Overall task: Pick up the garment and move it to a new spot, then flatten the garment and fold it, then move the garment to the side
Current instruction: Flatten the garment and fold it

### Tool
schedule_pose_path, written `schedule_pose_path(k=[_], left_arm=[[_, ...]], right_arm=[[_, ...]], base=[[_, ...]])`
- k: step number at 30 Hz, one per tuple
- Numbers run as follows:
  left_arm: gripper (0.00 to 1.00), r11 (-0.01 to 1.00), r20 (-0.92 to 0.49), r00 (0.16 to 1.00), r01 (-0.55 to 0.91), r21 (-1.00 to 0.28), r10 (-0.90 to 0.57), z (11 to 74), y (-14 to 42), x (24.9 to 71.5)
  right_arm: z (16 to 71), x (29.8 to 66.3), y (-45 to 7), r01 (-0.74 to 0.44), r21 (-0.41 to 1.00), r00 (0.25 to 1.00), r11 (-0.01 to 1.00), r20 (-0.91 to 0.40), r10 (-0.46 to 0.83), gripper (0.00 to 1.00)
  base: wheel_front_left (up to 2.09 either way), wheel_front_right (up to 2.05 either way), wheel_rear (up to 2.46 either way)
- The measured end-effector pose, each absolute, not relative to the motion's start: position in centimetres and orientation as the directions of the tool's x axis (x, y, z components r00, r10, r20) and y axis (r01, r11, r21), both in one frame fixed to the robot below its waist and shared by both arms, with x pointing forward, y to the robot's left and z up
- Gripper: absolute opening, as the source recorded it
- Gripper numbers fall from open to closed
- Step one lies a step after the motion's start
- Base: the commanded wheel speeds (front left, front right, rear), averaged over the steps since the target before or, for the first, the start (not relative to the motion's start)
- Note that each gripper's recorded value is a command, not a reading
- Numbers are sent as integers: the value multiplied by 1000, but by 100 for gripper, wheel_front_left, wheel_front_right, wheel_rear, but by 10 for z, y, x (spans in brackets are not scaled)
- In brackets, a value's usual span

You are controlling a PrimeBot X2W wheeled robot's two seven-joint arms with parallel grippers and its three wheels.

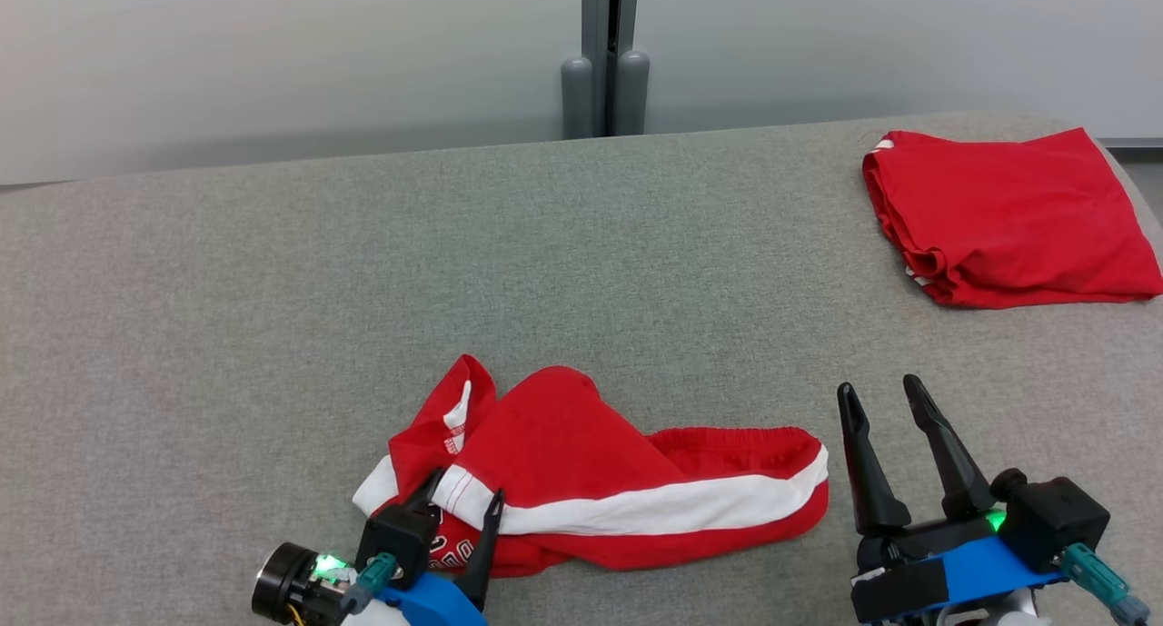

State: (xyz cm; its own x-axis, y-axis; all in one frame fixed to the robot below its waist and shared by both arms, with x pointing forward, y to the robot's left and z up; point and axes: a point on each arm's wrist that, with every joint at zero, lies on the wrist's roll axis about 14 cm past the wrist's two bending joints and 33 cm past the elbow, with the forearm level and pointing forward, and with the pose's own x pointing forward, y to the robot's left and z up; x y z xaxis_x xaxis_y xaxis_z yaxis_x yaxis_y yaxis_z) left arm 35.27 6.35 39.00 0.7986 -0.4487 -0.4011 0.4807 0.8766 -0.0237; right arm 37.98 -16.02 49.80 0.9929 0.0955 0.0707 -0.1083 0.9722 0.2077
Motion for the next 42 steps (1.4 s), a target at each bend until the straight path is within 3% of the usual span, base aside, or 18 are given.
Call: schedule_pose_path(k=[1,2,3,4,5,11,19,31,32,33,42], left_arm=[[100,880,-403,798,474,-39,-448,389,63,352],[94,880,-410,794,472,-46,-448,387,63,351],[43,880,-414,792,472,-51,-448,386,63,351],[14,882,-412,793,466,-63,-448,386,62,351],[0,884,-413,793,461,-71,-447,385,62,351],[0,904,-340,841,421,-78,-421,402,70,356],[0,964,-186,945,262,-56,-267,448,114,358],[0,988,-409,909,27,-150,-87,393,155,285],[29,988,-421,903,17,-155,-82,389,156,282],[100,987,-427,901,6,-164,-76,386,157,280],[100,989,-214,977,-36,-144,5,422,177,312]], right_arm=[[498,380,-160,-108,207,993,972,72,95,100],[499,380,-160,-108,207,993,972,74,95,100],[500,380,-161,-108,207,993,972,75,94,100],[500,379,-160,-109,207,993,972,77,95,100],[501,379,-160,-110,206,992,972,78,96,100],[505,377,-158,-120,207,990,971,93,103,100],[502,379,-141,-167,212,985,963,83,152,100],[478,386,-130,-182,224,983,957,12,184,100],[475,386,-130,-182,224,983,957,5,185,100],[474,386,-129,-183,225,982,957,2,187,100],[472,388,-133,-171,220,984,960,-5,177,100]], base=[[0,0,0],[0,0,0],[0,0,0],[0,0,0],[0,0,0],[0,0,0],[0,0,0],[0,0,0],[0,0,0],[0,0,0],[0,0,0]])
